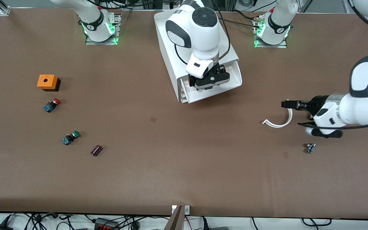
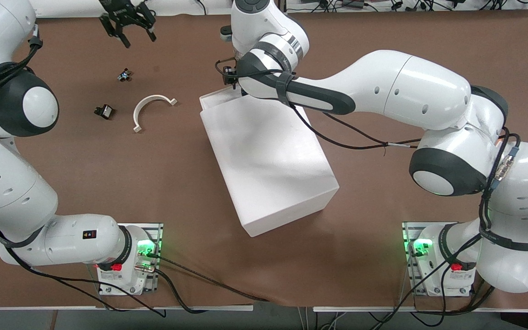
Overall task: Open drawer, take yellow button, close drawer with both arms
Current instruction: 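Reach the right gripper into the open drawer and grasp the blue button, then lift the button out with the right gripper while the left gripper withdraws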
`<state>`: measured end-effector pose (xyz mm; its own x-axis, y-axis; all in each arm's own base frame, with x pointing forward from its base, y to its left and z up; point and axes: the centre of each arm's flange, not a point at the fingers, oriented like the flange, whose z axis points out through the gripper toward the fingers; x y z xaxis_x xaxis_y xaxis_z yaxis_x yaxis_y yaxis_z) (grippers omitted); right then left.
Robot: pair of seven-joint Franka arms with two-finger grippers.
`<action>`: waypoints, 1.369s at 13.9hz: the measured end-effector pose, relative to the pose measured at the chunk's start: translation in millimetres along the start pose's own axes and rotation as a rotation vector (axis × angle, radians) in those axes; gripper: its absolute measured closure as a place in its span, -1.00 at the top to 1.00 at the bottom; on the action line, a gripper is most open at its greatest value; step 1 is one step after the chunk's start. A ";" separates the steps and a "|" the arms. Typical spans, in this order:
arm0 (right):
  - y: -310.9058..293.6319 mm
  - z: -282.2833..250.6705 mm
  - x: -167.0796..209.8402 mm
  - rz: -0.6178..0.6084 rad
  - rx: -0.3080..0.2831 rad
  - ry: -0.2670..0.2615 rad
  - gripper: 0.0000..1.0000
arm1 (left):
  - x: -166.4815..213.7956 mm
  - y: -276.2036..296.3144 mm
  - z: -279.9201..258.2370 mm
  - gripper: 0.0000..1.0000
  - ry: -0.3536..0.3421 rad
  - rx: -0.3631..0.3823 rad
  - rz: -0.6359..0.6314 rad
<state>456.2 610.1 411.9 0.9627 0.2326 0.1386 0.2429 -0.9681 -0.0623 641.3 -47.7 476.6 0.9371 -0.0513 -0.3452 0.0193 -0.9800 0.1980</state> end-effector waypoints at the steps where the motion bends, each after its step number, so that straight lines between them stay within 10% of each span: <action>1: -0.8 0.8 -1.5 -0.002 -0.004 -0.005 0.93 | -8.0 -0.8 -11.1 1.00 -0.001 0.054 -0.007; 9: -6.6 16.3 -8.6 -0.014 -0.021 -0.028 0.51 | -22.4 -16.7 -83.9 1.00 0.168 0.164 -0.055; 13: -9.5 15.8 -10.0 -0.003 0.002 -0.044 -0.19 | -20.3 -18.2 -81.8 1.00 0.164 0.163 -0.058; 19: 1.9 -31.5 19.2 0.041 0.059 0.028 -0.19 | -19.9 -16.7 -81.0 1.00 0.163 0.163 -0.059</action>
<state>471.5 609.8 445.5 0.9684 0.1897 0.1618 0.2110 -0.9693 -0.1264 650.5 -14.8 554.5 0.9802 0.0258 -0.1962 0.0316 -0.9992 0.0264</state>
